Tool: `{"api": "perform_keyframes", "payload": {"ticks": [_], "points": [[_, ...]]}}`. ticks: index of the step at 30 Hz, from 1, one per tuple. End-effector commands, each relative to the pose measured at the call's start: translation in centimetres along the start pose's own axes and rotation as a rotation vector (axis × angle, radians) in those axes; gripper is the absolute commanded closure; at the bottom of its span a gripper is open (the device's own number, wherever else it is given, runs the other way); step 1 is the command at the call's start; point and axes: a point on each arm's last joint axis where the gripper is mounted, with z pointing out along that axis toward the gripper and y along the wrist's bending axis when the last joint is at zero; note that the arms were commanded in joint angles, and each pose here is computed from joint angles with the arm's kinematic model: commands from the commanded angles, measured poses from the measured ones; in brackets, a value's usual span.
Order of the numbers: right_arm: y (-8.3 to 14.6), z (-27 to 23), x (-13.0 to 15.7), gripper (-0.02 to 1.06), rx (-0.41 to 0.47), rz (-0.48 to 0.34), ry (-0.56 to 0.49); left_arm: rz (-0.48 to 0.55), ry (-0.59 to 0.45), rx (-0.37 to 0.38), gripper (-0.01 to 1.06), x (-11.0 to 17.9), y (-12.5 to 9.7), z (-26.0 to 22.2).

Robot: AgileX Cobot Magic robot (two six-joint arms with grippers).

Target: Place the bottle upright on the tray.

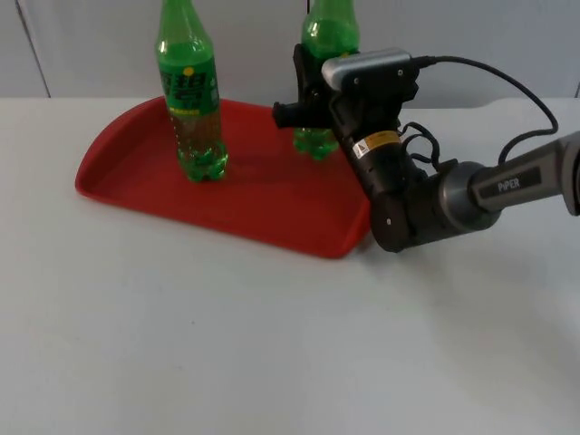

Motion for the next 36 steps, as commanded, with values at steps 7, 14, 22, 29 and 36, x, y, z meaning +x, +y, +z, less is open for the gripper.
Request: {"api": "perform_keyframes", "payload": {"ticks": [7, 14, 22, 29, 36], "points": [[-0.1, 0.3, 0.1, 1.05, 0.005, 0.002, 0.043, 0.004, 0.001, 0.001, 0.0, 0.1, 0.0, 0.0], [0.0, 0.2, 0.7, 1.05, -0.003, 0.0, 0.113, 0.004, 0.001, 0.001, 0.0, 0.1, 0.0, 0.0], [0.0, 0.2, 1.1, 0.99, -0.014, -0.094, 0.152, 0.004, 0.001, 0.001, 0.0, 0.1, 0.0, 0.0], [0.0, 0.1, 1.1, 0.57, -0.015, -0.094, 0.155, 0.004, 0.001, 0.001, 0.0, 0.1, 0.0, 0.0], [-0.1, 0.1, 1.3, 0.34, -0.009, -0.09, 0.174, 0.004, 0.001, 0.001, 0.0, 0.1, 0.0, 0.0]]}}
